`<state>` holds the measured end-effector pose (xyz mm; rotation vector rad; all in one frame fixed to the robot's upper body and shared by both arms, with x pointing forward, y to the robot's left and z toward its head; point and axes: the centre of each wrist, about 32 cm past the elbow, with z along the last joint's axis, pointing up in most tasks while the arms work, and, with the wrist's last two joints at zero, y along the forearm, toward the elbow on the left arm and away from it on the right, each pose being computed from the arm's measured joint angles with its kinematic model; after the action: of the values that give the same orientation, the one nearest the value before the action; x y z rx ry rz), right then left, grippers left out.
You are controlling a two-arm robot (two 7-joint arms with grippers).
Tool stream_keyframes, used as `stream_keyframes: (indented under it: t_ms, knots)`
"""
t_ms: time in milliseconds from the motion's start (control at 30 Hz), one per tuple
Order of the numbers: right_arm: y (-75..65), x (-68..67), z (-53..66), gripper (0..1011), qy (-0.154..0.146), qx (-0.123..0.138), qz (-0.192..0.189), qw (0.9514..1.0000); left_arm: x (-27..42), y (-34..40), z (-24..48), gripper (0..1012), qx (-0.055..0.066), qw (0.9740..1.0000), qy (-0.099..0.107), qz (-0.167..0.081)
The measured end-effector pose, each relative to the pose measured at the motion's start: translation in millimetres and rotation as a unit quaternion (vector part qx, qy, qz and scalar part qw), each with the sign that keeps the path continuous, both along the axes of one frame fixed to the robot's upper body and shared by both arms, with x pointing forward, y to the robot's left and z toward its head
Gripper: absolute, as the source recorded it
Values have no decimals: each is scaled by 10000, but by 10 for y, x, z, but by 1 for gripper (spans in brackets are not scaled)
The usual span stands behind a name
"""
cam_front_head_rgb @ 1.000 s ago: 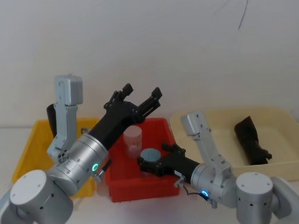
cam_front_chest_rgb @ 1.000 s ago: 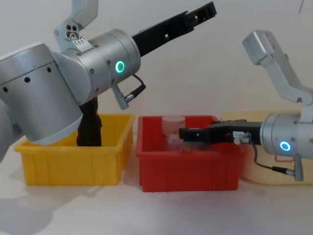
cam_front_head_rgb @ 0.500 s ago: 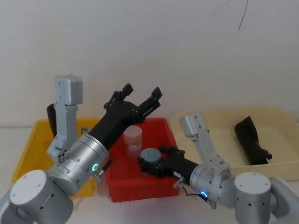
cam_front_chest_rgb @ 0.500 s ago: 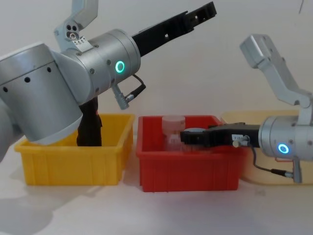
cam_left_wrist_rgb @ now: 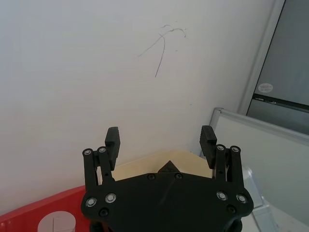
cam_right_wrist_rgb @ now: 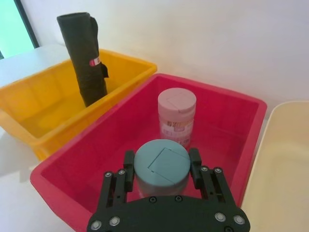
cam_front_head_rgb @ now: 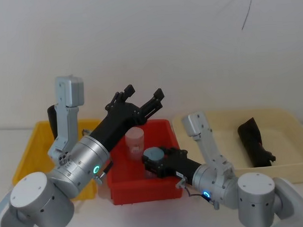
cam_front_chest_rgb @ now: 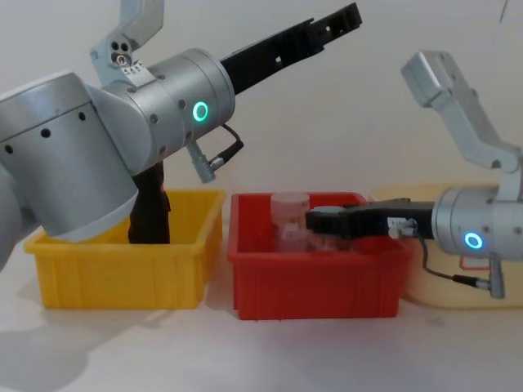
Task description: Pick up the garbage bag with the one hand and transfer it to the other hand.
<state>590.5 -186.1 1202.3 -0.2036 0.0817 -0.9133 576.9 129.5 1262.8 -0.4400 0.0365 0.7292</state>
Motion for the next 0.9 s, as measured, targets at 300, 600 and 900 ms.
stream_keyframes:
  t_ms: [300,600,900]
  knots:
    - [-46,-4,140,648,-227,22,-93,9997,0,0,0,1001,0,10000,-1,0]
    - [-216,3,368,648,-606,2,-425,9973,0,0,0,1000,0,10000,0,-1]
    - [-478,14,507,650,-811,-126,-931,9923,0,0,0,1001,0,10000,-1,0]
